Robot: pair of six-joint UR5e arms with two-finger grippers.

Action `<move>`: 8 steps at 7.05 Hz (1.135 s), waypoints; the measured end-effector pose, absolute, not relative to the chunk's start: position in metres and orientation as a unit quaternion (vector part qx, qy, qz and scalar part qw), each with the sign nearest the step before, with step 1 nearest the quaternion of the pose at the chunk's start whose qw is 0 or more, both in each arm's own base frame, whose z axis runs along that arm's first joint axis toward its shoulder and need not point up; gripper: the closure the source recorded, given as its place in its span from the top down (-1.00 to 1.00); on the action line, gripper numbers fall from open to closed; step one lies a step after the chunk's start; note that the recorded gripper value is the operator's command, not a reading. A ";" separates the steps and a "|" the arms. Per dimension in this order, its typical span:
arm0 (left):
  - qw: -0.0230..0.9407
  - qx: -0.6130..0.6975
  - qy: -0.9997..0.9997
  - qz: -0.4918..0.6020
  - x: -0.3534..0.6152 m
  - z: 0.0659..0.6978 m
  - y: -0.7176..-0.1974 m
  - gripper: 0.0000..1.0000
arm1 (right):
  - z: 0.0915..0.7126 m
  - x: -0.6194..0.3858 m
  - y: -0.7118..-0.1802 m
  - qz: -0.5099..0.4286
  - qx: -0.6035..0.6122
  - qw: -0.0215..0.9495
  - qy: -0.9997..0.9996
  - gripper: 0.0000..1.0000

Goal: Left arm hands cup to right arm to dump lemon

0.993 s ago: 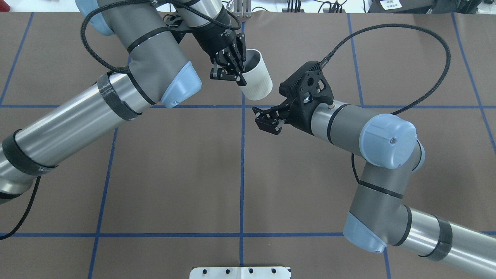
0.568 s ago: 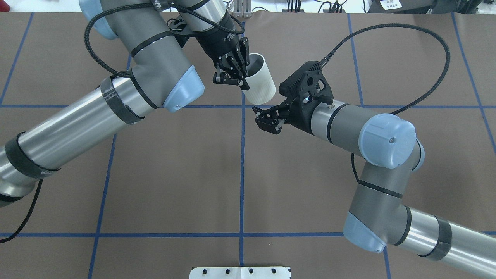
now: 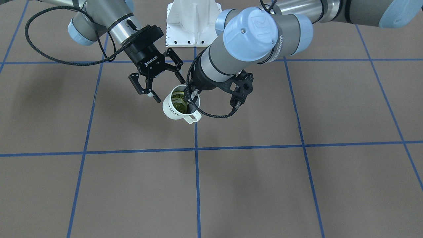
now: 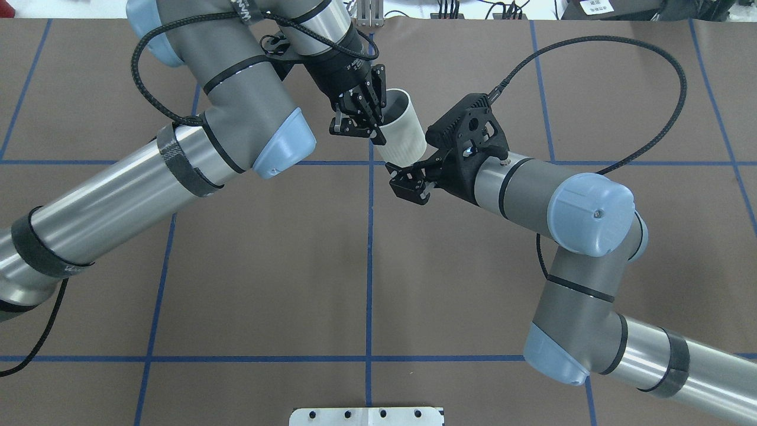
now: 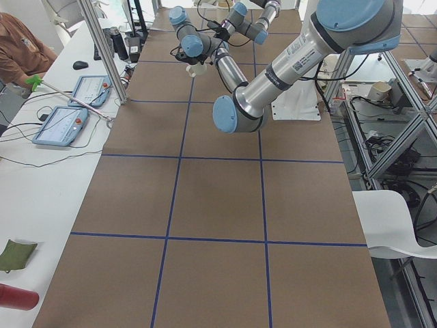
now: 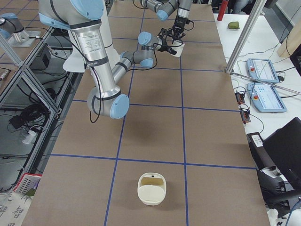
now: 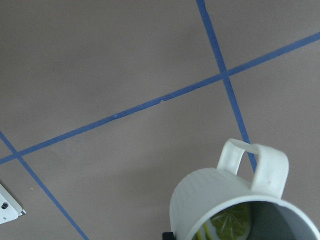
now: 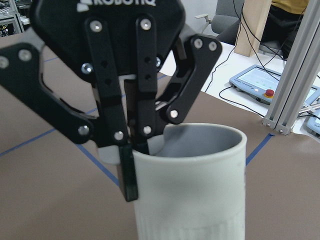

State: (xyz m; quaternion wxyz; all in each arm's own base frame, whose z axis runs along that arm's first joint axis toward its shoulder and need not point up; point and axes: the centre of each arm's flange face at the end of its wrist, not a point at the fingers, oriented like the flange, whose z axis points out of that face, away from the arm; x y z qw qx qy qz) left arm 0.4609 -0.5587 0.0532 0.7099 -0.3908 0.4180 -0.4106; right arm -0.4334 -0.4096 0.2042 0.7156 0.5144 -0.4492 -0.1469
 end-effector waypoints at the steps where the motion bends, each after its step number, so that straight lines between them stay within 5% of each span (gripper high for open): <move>1: 0.710 -0.393 0.420 -0.407 0.460 0.051 -0.556 -1.00 | 0.204 -0.433 -0.410 -0.146 0.515 0.716 -0.449 0.97; 8: 0.713 -0.403 0.425 -0.387 0.463 0.042 -0.538 -1.00 | 0.204 -0.433 -0.411 -0.146 0.515 0.715 -0.449 0.97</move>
